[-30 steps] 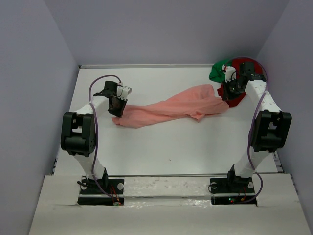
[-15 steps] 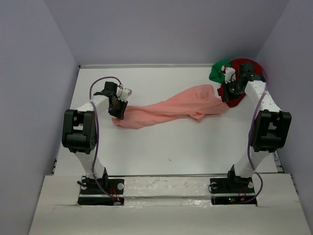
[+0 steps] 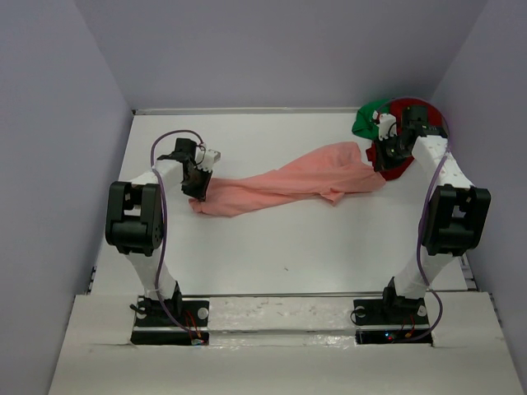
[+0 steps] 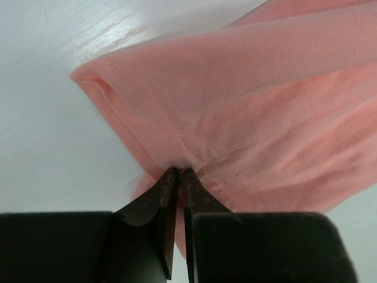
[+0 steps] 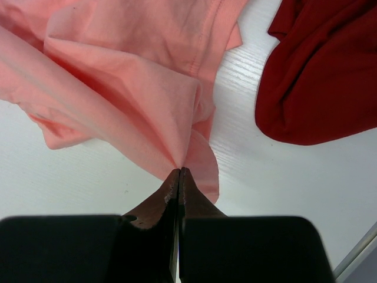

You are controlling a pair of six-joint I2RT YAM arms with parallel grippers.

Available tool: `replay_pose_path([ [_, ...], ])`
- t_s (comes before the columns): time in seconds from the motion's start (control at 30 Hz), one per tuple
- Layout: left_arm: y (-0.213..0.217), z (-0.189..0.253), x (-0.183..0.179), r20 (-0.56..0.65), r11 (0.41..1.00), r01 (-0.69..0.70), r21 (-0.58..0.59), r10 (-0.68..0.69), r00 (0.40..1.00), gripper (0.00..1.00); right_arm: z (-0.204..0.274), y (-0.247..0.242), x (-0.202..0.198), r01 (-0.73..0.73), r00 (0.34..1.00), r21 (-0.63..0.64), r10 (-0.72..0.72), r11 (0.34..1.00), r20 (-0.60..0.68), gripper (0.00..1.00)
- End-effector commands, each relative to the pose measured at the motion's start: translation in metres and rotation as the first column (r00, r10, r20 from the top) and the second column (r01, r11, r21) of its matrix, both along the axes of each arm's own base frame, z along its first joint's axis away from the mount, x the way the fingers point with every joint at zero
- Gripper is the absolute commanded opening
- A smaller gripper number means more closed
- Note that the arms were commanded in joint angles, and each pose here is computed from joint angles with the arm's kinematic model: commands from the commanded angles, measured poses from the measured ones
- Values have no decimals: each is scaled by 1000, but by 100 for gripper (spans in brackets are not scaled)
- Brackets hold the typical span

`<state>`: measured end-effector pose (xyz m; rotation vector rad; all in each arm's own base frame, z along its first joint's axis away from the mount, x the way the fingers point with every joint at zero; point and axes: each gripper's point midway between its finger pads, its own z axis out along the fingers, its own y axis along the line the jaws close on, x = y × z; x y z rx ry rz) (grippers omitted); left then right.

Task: Fold and stack the t-shirts
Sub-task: Flatten out the tshirt

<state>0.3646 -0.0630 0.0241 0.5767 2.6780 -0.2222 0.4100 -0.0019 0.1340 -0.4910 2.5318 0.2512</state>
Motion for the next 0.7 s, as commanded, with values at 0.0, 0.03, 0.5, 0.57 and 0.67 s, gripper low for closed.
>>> replay_pose_path([
  [0.0,-2,-1,-4,-39,1000,10,-20,-11,999,17,3,-5,3,0,1000,-15,0,1000,16,0],
  [0.03,-3,-2,-5,-42,1000,9,-23,-10,999,17,2,-5,3,-1,1000,-17,1,1000,16,0],
  [0.5,-2,31,9,75,1000,11,-23,-9,997,0,2,-5,3,0,1000,-13,0,1000,12,0],
  [0.57,-3,43,13,114,999,19,-28,-16,993,0,2,-5,3,2,1000,-12,-2,1000,13,0],
  [0.67,-5,60,18,172,999,29,-36,-23,985,0,2,-4,3,1,1000,-10,-1,1000,10,0],
])
